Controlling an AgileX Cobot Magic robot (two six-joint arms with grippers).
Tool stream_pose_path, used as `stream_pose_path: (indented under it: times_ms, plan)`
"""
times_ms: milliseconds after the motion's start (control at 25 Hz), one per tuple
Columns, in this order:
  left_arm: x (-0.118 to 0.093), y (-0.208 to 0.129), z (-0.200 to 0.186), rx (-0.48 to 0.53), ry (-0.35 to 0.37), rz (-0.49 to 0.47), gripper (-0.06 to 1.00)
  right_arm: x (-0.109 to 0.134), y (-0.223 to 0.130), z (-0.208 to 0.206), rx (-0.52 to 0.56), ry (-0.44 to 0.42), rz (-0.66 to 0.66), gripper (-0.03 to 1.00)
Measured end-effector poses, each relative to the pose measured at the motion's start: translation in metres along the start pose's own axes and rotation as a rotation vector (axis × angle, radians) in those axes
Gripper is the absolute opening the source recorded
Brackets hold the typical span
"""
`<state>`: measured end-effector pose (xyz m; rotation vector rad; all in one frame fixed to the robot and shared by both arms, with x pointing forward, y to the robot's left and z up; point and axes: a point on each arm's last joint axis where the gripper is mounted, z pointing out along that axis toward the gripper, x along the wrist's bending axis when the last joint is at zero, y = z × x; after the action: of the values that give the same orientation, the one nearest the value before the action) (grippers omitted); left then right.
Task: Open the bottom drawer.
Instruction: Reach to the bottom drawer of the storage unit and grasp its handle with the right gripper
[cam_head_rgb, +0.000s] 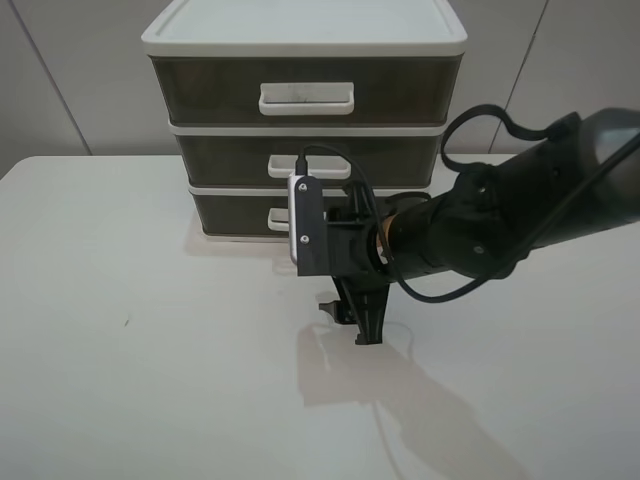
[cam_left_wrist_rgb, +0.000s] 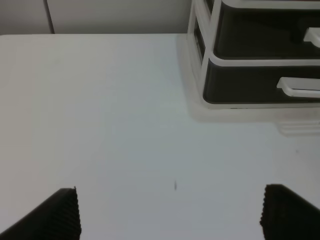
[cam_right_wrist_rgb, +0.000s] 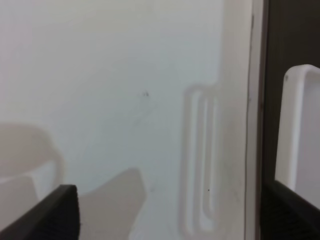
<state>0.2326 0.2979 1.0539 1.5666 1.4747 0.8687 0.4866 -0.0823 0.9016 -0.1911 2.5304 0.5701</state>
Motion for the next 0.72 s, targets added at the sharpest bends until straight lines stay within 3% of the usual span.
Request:
stream_pose_path:
  times_ms: [280,440,720]
  plan:
    - [0.000,0.000,0.000,0.000,0.000,0.000,0.74,0.001,0.001,0.016,-0.073,-0.056,0.059,0.72]
    - [0.000,0.000,0.000,0.000,0.000,0.000,0.74,0.005,-0.002,0.028,-0.077,-0.068,0.086,0.72]
    - [0.000,0.000,0.000,0.000,0.000,0.000,0.74,-0.002,-0.005,0.031,-0.056,-0.166,0.076,0.72]
